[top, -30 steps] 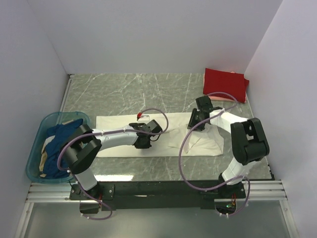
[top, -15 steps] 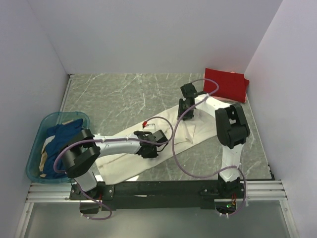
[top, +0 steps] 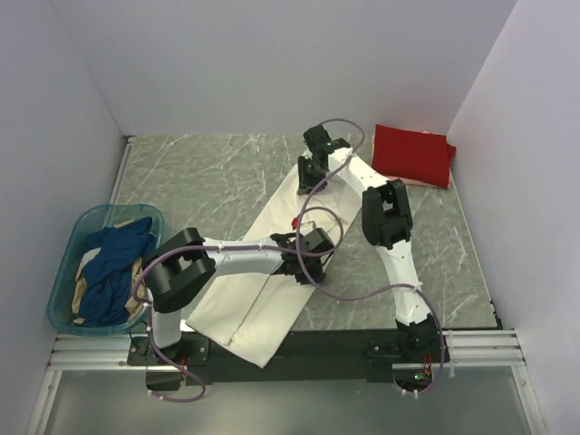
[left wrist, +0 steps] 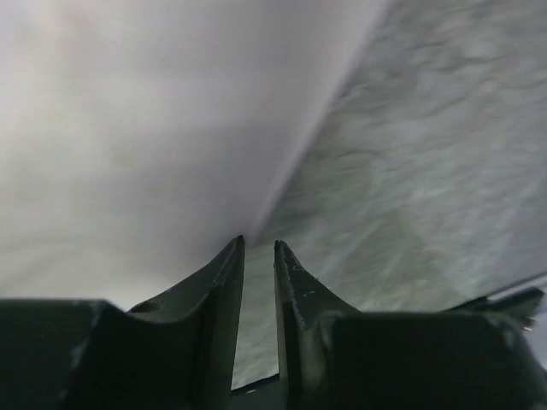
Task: Fold and stack the t-shirts
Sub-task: Fold the tshirt
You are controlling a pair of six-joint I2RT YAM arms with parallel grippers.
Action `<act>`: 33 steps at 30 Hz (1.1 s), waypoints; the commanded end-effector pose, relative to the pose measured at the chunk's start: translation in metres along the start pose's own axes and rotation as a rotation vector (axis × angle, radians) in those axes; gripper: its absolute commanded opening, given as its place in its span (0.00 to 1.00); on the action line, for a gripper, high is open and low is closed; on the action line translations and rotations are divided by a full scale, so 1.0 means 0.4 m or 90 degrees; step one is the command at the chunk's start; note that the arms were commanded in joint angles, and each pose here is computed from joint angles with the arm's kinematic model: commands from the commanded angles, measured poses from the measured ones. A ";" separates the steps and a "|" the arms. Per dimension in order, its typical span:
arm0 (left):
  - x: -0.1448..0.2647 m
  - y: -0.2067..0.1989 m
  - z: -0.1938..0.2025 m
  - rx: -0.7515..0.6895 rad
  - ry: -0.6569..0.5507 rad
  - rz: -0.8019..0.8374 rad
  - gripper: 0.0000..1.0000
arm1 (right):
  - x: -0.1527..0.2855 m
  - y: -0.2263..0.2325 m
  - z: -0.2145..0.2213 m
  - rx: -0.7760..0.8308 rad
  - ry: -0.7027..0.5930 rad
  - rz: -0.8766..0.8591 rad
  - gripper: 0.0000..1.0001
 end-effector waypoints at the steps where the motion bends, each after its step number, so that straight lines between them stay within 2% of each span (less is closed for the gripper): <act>1: 0.018 -0.123 -0.039 0.005 -0.001 0.110 0.26 | 0.018 0.020 -0.034 0.040 -0.003 -0.004 0.44; 4: 0.045 -0.107 -0.063 -0.011 -0.027 0.094 0.26 | 0.069 0.017 -0.060 0.043 -0.036 0.017 0.48; 5: 0.056 -0.090 -0.073 -0.010 -0.038 0.085 0.27 | 0.123 0.029 -0.083 0.042 -0.073 0.008 0.49; 6: 0.095 -0.086 -0.086 -0.008 -0.053 0.099 0.27 | 0.126 0.015 -0.064 0.033 -0.067 0.018 0.50; 9: 0.138 -0.008 -0.090 -0.022 -0.063 0.073 0.28 | 0.198 -0.004 -0.054 -0.011 -0.109 0.014 0.50; 10: 0.137 0.035 -0.077 -0.037 -0.058 0.045 0.28 | 0.251 -0.006 -0.069 -0.023 -0.149 0.003 0.50; 12: 0.157 0.108 -0.061 -0.049 -0.067 -0.001 0.28 | 0.243 -0.031 -0.012 -0.056 -0.130 0.014 0.50; 13: 0.165 0.131 -0.055 -0.052 -0.068 -0.009 0.28 | 0.276 -0.029 -0.012 -0.069 -0.158 0.011 0.50; 14: 0.186 0.146 -0.053 -0.054 -0.075 -0.007 0.28 | 0.254 -0.049 0.038 -0.078 -0.132 0.025 0.50; 16: 0.190 0.185 -0.039 -0.071 -0.070 -0.021 0.26 | 0.271 -0.057 0.058 -0.096 -0.157 0.021 0.48; 17: 0.195 0.196 -0.032 -0.078 -0.066 -0.026 0.26 | 0.249 -0.076 0.103 -0.104 -0.135 0.035 0.47; 20: 0.204 0.227 -0.006 -0.101 -0.054 -0.040 0.23 | 0.231 -0.113 0.152 -0.131 -0.123 0.048 0.40; 28: 0.162 0.233 0.082 -0.125 0.007 -0.029 0.19 | 0.156 -0.157 0.198 -0.135 -0.063 0.066 0.28; 33: 0.133 0.213 0.098 -0.099 0.023 -0.010 0.18 | 0.113 -0.165 0.187 -0.126 -0.040 0.079 0.26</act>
Point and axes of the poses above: each gripper's point midway between its finger pads, its own x axis back along the fingers, its own y axis along the line the jaws close on, z = x × y, the point moved 6 cm from there along x, back along the fingers, and after that the axes turned 2 degrees about x, right-handed, at the moved point
